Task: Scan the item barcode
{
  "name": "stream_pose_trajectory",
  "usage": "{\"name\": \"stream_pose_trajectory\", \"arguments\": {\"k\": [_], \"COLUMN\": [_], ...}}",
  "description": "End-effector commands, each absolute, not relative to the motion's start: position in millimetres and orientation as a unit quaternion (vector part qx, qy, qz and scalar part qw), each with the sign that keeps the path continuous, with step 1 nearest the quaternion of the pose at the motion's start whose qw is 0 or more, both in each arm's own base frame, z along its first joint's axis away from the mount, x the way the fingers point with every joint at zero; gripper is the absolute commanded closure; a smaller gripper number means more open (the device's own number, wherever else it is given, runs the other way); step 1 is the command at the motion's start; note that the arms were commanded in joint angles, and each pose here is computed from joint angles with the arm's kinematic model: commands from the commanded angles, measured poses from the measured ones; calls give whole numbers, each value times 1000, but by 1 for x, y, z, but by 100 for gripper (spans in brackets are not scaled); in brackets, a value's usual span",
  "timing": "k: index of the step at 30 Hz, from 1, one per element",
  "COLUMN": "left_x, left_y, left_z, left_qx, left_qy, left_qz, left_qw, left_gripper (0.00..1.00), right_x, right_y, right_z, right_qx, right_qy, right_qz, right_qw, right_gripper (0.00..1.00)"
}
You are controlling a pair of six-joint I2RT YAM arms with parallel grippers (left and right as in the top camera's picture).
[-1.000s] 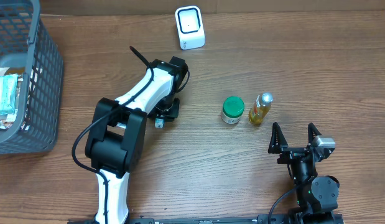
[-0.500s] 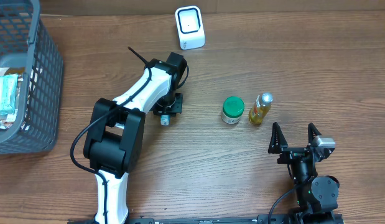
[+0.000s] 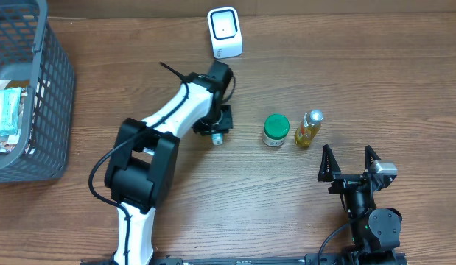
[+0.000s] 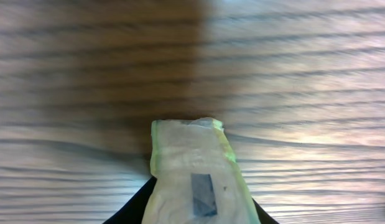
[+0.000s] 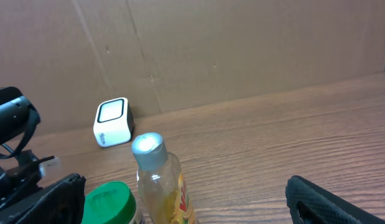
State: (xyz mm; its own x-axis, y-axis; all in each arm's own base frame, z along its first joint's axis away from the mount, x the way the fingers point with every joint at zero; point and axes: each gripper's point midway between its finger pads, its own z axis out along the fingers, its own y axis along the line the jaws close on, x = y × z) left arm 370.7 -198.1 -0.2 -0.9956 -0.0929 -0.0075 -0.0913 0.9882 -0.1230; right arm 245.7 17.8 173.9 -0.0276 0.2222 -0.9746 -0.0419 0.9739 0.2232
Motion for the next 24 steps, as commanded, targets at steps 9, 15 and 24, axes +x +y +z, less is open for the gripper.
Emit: {"name": "stream_pose_trajectory", "arguments": {"k": [9,15,24], "left_x": [341,341,346], "left_y": [-245,-262,-271], "left_z": [-26,-25,-19], "left_qx": [-80,-68,-62], "left_qy": [995,995,994], "left_qz": [-64,-76,-88], "left_qw": [-14,-2,10], "left_gripper": [67,64,62], "right_x": [246,246,246], "right_y": [18,18,18], "right_z": [172,172,172], "right_qx": [62,62,62], "right_qy": [709,709,709], "right_qz": [93,93,93], "right_qw": [696,696,696], "right_gripper": [0,0,0]}}
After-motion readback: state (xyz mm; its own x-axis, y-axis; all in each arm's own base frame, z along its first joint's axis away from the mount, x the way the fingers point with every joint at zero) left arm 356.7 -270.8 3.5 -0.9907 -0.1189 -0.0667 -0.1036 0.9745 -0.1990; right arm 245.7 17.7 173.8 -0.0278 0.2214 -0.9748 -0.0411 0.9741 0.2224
